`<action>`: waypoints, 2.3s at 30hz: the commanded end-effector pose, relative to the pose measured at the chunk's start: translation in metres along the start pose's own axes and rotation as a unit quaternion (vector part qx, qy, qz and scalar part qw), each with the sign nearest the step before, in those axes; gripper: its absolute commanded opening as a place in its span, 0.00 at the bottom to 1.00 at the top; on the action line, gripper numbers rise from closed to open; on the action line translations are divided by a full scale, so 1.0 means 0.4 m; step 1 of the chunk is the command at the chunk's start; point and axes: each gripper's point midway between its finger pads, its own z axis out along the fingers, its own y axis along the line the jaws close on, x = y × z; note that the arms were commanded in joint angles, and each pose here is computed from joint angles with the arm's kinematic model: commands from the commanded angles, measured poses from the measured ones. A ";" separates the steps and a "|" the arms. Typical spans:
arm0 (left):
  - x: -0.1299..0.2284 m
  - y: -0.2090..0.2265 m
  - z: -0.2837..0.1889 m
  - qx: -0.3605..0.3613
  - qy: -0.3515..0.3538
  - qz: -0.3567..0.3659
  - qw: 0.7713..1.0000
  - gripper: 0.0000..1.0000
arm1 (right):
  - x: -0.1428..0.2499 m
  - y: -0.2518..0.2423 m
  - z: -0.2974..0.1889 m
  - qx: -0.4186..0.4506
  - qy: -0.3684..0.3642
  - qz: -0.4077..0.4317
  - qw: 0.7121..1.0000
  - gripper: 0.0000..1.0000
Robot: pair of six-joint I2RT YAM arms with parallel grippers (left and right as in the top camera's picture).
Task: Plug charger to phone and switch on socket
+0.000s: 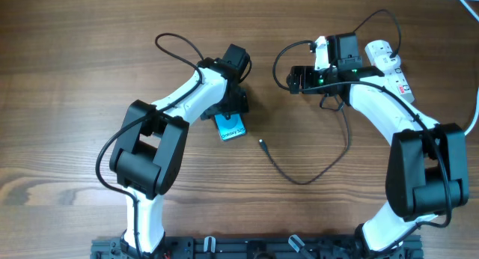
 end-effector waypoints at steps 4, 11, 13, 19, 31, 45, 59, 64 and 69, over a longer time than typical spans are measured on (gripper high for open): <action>0.009 0.047 0.041 -0.039 0.006 0.076 0.996 0.82 | 0.003 -0.008 0.009 0.006 0.001 0.004 1.000 1.00; -0.047 0.112 0.046 -0.037 -0.006 0.042 0.998 0.79 | 0.003 -0.008 0.009 0.006 0.001 0.004 1.000 1.00; -0.054 0.125 0.047 -0.033 -0.005 0.033 0.999 0.78 | 0.003 -0.007 0.009 0.006 0.001 0.004 1.000 1.00; -0.029 0.108 0.048 0.009 0.029 -0.009 1.000 0.82 | 0.003 -0.008 0.009 0.006 0.001 0.004 1.000 1.00; -0.041 0.100 0.049 0.015 0.020 -0.019 1.000 0.71 | 0.003 -0.007 0.009 0.006 0.001 0.004 1.000 1.00; -0.029 0.075 0.047 0.043 0.035 -0.029 0.998 0.81 | 0.003 -0.007 0.009 0.006 0.001 0.004 1.000 1.00; 0.022 0.046 0.034 0.098 0.091 -0.015 0.991 0.71 | -0.009 0.017 0.009 -0.021 -0.005 0.097 0.995 1.00; 0.029 0.017 0.008 0.184 0.130 -0.043 0.973 0.72 | 0.034 0.200 -0.042 -0.240 0.047 0.030 0.969 1.00; 0.026 0.042 0.006 0.188 0.135 -0.040 0.972 0.72 | 0.100 0.293 -0.063 -0.313 0.090 0.011 0.945 1.00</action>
